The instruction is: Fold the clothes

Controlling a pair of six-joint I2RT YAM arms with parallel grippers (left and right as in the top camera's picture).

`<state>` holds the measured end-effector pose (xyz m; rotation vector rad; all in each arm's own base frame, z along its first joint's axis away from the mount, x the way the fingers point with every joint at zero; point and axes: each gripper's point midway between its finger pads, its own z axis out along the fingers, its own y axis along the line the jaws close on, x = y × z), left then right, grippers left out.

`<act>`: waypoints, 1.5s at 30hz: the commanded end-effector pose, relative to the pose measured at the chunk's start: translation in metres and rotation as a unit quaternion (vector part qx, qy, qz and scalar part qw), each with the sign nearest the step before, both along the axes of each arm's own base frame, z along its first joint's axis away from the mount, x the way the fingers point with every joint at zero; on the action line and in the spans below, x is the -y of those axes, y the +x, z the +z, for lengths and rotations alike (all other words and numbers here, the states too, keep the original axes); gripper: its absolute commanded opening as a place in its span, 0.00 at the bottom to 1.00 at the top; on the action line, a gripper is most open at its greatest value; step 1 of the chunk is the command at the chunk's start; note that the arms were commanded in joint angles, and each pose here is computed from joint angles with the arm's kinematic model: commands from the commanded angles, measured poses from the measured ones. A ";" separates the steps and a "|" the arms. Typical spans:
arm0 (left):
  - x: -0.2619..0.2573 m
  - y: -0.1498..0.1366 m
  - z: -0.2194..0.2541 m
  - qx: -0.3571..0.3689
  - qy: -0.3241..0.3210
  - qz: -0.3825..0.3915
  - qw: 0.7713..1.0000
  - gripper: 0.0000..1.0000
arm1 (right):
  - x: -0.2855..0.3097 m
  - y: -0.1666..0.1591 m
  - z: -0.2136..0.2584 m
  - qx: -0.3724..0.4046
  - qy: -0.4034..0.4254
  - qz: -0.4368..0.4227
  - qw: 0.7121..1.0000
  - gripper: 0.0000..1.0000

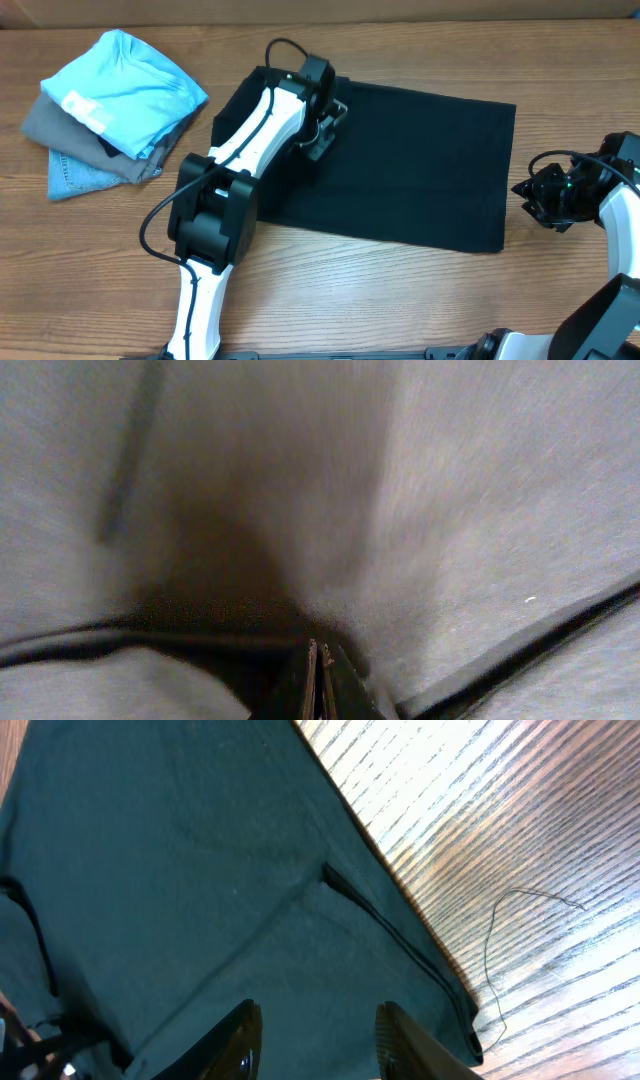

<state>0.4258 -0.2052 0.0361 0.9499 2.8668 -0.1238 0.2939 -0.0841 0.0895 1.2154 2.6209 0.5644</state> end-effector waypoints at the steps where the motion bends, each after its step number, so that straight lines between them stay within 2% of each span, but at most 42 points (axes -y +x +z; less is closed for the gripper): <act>1: 0.009 0.021 0.027 0.040 -0.016 0.008 0.999 0.04 | 0.005 0.005 0.010 0.018 -0.014 0.001 1.000 0.40; 9: 0.006 0.026 0.029 0.052 -0.006 0.010 0.999 0.04 | 0.005 0.005 0.010 0.018 -0.014 0.002 1.000 0.40; 11: 0.007 0.027 0.029 0.055 -0.007 0.010 0.998 0.18 | 0.005 0.005 0.010 0.018 -0.014 0.002 1.000 0.40; 12: 0.007 0.027 0.029 0.055 -0.008 0.010 0.998 0.27 | 0.005 0.005 0.010 0.018 -0.014 0.002 1.000 0.40; 16: 0.006 0.028 0.029 0.056 -0.005 0.011 0.998 0.39 | 0.005 0.005 0.010 0.018 -0.014 0.002 1.000 0.40; 19: 0.008 0.027 0.029 0.053 -0.011 0.010 0.998 0.44 | 0.005 0.006 0.010 0.019 -0.015 0.002 1.000 0.41; 22: 0.019 0.020 0.029 0.037 -0.037 0.001 0.999 0.44 | 0.006 0.009 0.011 0.026 -0.019 0.006 0.999 0.41; 25: 0.016 0.018 0.029 0.036 -0.027 0.001 0.999 0.44 | 0.002 0.017 0.016 0.055 -0.014 0.032 0.998 0.40; 30: 0.006 0.022 0.028 0.042 -0.008 0.032 0.999 0.51 | -0.008 0.033 0.020 0.093 -0.025 0.076 0.992 0.45; 34: -0.011 0.020 0.026 0.027 0.008 0.060 0.998 0.50 | -0.008 0.032 -0.002 0.047 -0.080 0.087 0.992 0.45; 37: -0.023 0.017 0.025 0.011 0.013 0.082 0.996 0.47 | -0.014 0.042 -0.014 0.043 -0.082 0.097 0.991 0.45; 41: -0.033 0.015 0.023 -0.003 0.014 0.094 0.995 0.47 | 0.011 0.036 -0.035 -0.013 -0.132 0.045 0.990 0.45; 45: -0.038 0.013 0.020 -0.013 0.011 0.100 0.995 0.49 | 0.003 0.032 -0.049 -0.033 -0.103 0.050 0.993 0.44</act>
